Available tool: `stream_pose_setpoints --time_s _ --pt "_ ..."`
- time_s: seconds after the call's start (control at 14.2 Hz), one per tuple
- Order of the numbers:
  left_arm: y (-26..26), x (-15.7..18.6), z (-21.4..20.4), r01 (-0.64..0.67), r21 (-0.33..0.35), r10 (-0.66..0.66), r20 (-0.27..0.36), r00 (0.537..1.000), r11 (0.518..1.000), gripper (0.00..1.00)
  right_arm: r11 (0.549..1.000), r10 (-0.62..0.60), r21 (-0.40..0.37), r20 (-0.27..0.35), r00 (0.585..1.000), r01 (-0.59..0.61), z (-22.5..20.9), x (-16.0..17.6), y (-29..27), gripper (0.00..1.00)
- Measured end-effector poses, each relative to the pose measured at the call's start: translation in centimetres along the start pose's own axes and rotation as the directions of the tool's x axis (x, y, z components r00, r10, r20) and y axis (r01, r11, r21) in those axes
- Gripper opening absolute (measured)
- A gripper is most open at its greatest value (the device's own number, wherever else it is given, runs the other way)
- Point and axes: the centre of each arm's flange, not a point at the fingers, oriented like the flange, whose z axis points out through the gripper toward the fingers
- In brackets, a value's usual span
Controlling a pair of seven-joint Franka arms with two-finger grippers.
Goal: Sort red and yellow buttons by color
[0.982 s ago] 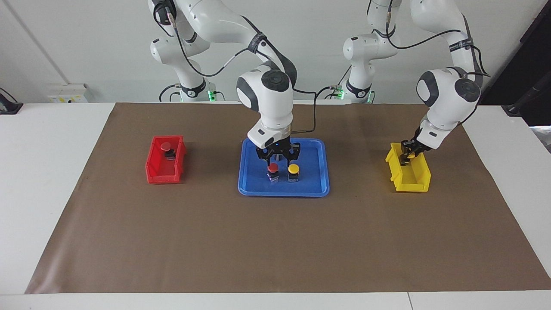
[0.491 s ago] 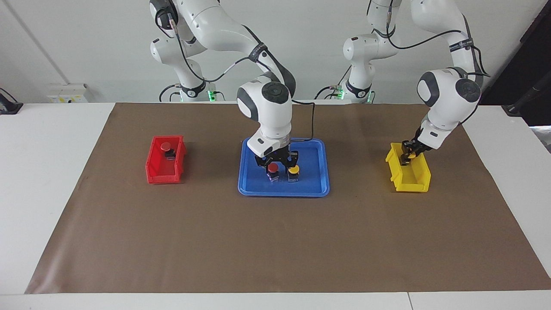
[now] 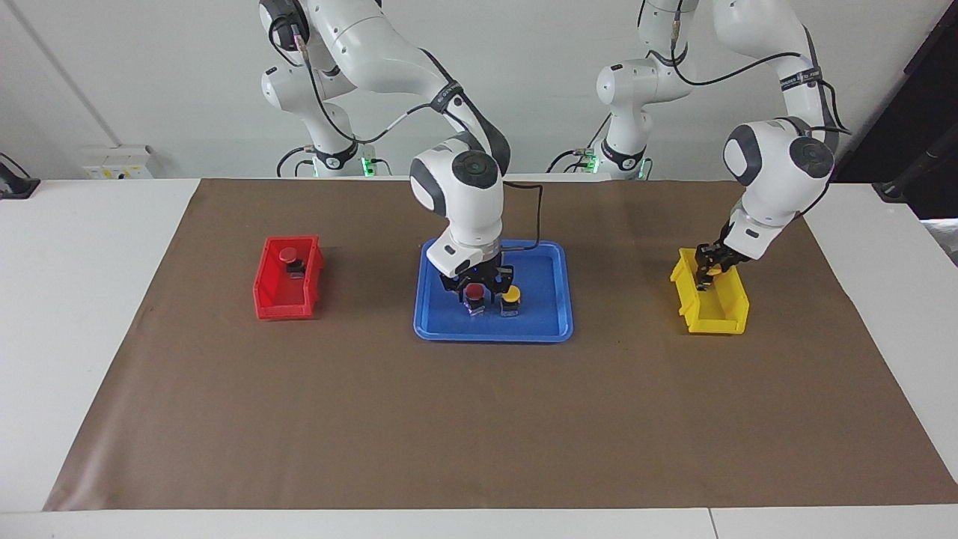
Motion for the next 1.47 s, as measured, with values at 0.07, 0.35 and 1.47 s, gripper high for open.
stream_pose_setpoints --time_s 0.07,0.35,1.47 --pt "0.0 0.0 0.0 0.000 0.000 0.000 0.000 1.000 1.000 0.56 1.000 -0.012 -0.003 0.004 1.000 0.012 0.4 -0.2 0.2 0.67" --pt "0.0 0.1 -0.3 0.000 0.000 0.000 -0.005 1.000 1.000 0.59 1.000 -0.021 -0.001 0.002 1.000 0.021 1.1 -0.8 0.5 0.64" --pt "24.1 -3.1 -10.4 0.038 -0.020 -0.040 -0.104 0.994 0.999 1.00 0.998 -0.033 -0.048 0.020 0.999 0.034 -12.1 4.6 16.8 0.42"
